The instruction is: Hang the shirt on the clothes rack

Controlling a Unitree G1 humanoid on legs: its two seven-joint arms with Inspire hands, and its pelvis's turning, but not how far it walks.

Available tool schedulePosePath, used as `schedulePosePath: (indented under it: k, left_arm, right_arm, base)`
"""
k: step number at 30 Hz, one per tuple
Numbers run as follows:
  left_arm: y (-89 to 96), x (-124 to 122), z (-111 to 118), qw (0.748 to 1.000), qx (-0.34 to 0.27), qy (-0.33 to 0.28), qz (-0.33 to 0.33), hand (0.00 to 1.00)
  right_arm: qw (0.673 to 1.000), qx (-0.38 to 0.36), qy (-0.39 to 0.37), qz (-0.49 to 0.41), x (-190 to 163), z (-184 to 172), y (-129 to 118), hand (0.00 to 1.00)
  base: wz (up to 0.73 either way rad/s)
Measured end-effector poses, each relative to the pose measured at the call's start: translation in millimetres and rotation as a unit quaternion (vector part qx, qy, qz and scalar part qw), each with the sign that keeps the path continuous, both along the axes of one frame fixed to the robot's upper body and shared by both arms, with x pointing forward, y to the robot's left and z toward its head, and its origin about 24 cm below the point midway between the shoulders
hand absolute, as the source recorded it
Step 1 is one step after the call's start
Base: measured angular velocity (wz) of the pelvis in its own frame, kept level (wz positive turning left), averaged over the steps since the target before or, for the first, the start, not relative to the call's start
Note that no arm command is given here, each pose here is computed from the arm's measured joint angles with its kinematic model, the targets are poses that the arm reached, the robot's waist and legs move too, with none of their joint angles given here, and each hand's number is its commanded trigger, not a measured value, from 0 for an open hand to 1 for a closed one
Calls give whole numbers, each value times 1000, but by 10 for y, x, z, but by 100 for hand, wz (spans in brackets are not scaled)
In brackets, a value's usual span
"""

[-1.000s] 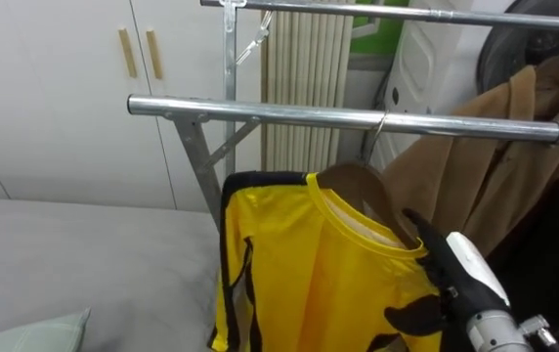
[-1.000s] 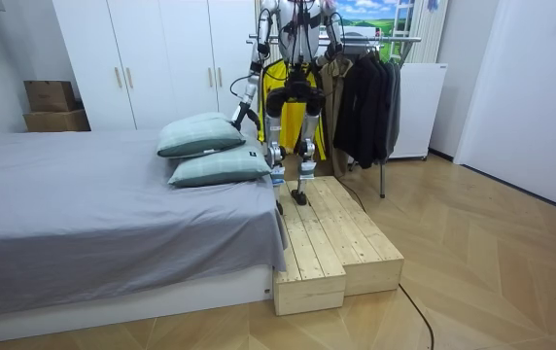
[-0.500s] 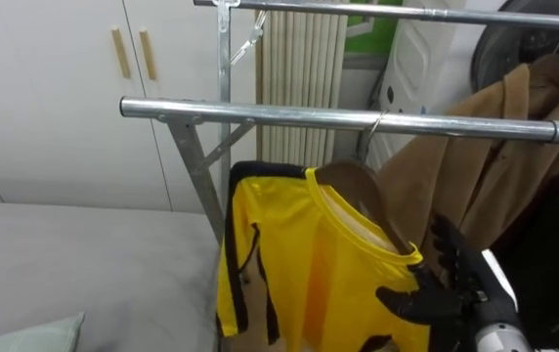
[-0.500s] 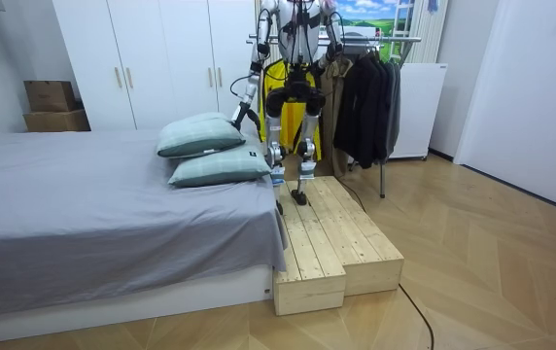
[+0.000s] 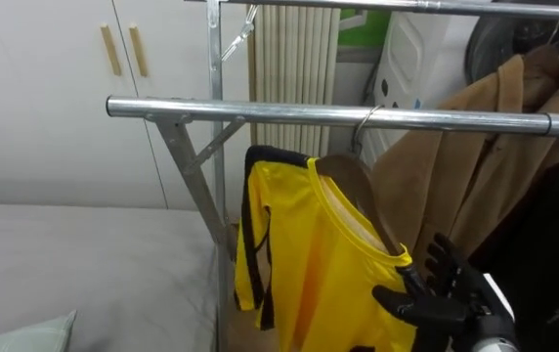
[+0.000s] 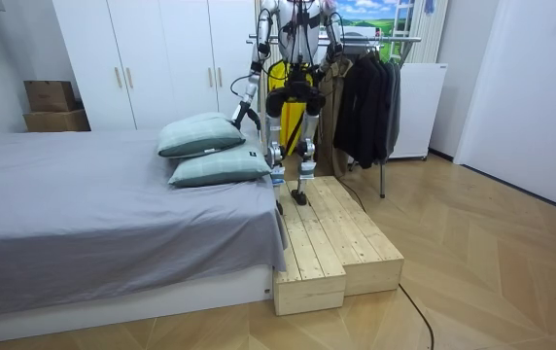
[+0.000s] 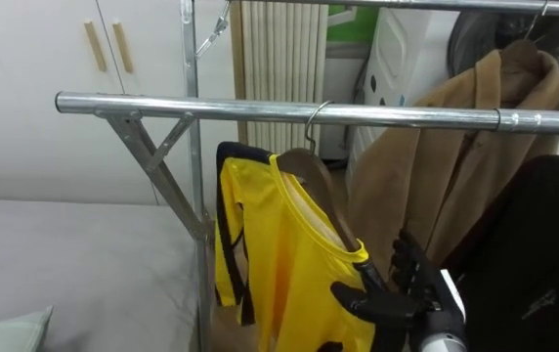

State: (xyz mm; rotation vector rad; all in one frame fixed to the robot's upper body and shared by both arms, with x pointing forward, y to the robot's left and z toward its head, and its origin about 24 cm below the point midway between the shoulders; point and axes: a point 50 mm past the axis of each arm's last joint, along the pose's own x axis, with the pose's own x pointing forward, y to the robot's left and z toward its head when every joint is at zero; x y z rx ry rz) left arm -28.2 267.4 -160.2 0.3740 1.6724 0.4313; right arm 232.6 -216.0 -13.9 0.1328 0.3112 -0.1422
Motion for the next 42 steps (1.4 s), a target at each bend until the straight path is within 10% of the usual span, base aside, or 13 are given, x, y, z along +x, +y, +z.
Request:
schedulePosePath:
  k: [42]
  left_arm:
    - [-35, -58, -5, 1000, -3, 4, 4, 0]
  right_arm:
    - [984, -73, 163, 16, -628, -670, -83, 0]
  base:
    - [0]
